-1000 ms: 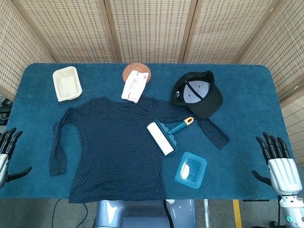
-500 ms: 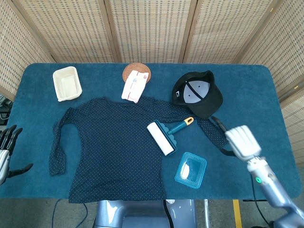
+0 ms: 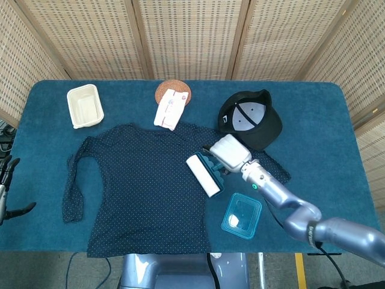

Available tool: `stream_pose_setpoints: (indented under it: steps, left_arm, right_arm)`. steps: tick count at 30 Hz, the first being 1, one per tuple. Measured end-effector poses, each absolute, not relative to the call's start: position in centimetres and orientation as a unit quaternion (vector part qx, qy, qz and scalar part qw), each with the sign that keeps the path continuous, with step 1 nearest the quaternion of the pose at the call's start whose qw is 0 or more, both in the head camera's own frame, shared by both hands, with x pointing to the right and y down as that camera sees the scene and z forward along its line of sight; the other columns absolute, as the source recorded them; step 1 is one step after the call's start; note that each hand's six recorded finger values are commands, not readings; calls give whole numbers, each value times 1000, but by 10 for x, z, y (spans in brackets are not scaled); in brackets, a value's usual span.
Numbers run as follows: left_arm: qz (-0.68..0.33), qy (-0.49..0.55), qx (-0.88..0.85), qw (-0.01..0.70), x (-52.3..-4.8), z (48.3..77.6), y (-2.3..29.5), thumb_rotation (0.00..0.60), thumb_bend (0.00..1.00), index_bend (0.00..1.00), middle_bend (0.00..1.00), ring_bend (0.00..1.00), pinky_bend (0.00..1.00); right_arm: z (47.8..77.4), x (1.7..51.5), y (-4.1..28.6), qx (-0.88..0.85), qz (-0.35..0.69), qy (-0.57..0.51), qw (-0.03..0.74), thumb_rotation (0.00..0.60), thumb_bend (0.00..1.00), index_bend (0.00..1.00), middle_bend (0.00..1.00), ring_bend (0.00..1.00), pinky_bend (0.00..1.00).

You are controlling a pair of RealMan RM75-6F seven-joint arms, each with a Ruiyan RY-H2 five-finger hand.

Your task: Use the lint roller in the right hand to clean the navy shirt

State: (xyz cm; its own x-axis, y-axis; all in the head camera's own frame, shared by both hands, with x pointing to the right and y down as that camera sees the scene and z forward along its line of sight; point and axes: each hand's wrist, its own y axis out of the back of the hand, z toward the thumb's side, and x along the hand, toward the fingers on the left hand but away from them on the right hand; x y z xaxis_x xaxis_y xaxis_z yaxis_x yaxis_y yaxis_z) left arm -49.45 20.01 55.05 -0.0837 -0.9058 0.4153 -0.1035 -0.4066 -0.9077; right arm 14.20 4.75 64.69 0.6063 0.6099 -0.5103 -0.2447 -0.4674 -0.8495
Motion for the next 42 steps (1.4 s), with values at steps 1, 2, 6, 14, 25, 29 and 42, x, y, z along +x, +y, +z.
stream_pose_setpoints:
  steps: [1, 2, 6, 14, 25, 29, 42]
  left_arm:
    - [-598, 430, -587, 335, -495, 550, 200, 600, 0, 0, 0, 0, 0]
    - [-599, 431, -587, 334, -496, 550, 200, 600, 0, 0, 0, 0, 0]
    - [-598, 433, -586, 333, -499, 550, 199, 600, 0, 0, 0, 0, 0]
    - [-600, 428, -588, 334, -498, 552, 198, 600, 0, 0, 0, 0, 0]
    - [-603, 427, -584, 336, -497, 553, 198, 600, 0, 0, 0, 0, 0]
    - [-605, 427, -582, 335, -498, 554, 198, 600, 0, 0, 0, 0, 0]
    - [-611, 422, -581, 332, -498, 559, 197, 600, 0, 0, 0, 0, 0]
  right_arm:
    - [652, 139, 47, -740, 428, -117, 505, 600, 216, 363, 1000, 1000, 1000]
    - [657, 136, 47, -738, 430, -112, 508, 600, 217, 363, 1000, 1000, 1000]
    - [680, 132, 46, -728, 447, -95, 511, 600, 219, 383, 1000, 1000, 1000]
    - [709, 144, 49, -718, 481, -78, 497, 600, 259, 439, 1000, 1000, 1000]
    - [732, 153, 49, -704, 500, -76, 498, 600, 293, 449, 1000, 1000, 1000]
    - [740, 153, 49, -702, 506, -72, 496, 600, 341, 455, 1000, 1000, 1000]
    - [756, 159, 50, -703, 523, -67, 478, 600, 503, 597, 1000, 1000, 1000]
